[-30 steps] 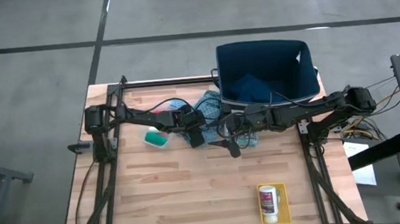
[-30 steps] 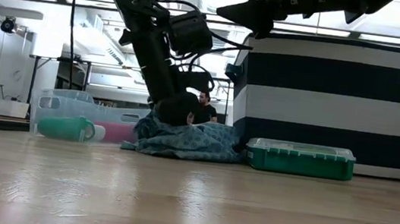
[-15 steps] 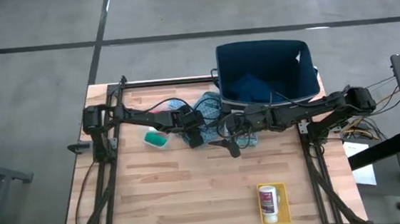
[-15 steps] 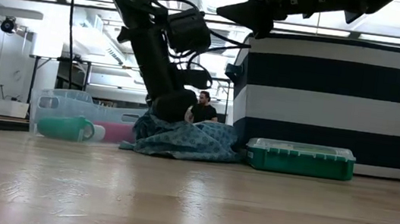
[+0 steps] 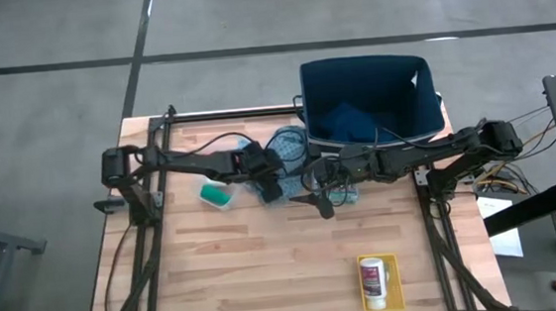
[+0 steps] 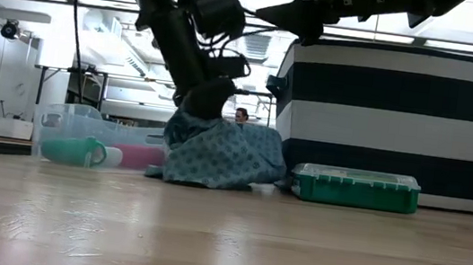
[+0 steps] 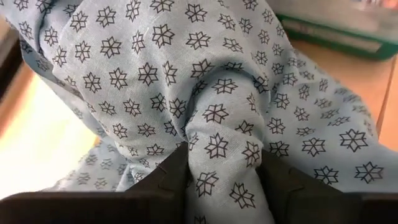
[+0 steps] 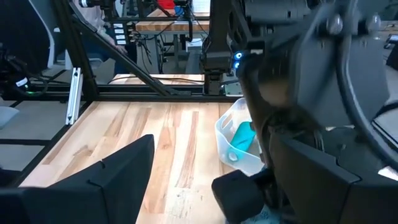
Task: Pick & place medical supplies in basket/bin
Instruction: Put the light blue patient gown into the blue bin
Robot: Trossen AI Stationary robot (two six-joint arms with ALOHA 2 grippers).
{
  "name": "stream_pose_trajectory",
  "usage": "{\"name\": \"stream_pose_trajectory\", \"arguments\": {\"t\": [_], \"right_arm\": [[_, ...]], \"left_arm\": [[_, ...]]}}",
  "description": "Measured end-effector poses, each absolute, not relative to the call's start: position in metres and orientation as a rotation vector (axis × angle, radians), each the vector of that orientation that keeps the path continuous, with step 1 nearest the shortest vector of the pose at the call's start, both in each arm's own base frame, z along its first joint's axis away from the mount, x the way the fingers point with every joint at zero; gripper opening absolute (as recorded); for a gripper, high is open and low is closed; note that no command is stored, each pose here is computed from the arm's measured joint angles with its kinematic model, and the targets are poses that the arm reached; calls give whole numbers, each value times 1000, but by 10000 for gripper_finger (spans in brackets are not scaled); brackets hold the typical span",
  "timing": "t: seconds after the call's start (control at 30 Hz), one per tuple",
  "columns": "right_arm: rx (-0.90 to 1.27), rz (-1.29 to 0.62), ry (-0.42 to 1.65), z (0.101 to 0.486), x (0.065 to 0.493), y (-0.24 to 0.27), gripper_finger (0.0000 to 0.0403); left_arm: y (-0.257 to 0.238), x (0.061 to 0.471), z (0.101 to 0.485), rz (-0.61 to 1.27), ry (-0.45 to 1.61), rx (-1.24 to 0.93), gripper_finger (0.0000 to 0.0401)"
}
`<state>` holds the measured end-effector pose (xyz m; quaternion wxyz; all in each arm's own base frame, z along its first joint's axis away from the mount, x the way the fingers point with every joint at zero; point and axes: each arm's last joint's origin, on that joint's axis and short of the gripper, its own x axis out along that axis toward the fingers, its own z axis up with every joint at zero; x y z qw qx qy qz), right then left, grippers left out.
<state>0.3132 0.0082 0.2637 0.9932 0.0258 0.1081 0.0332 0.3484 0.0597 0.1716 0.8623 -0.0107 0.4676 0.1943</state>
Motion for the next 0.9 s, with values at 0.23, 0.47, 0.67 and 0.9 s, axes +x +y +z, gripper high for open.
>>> {"name": "stream_pose_trajectory", "arguments": {"t": [0.23, 0.47, 0.67, 0.9], "right_arm": [[51, 67, 217, 264, 313, 8, 316], [49, 67, 217, 264, 313, 8, 306], [52, 67, 216, 264, 313, 8, 301], [51, 67, 217, 264, 313, 8, 311]], "left_arm": [[60, 343, 193, 446, 916, -3, 123], [63, 333, 217, 529, 855, 27, 123], [64, 321, 242, 592, 792, 41, 123], [63, 308, 268, 613, 707, 30, 124]]}}
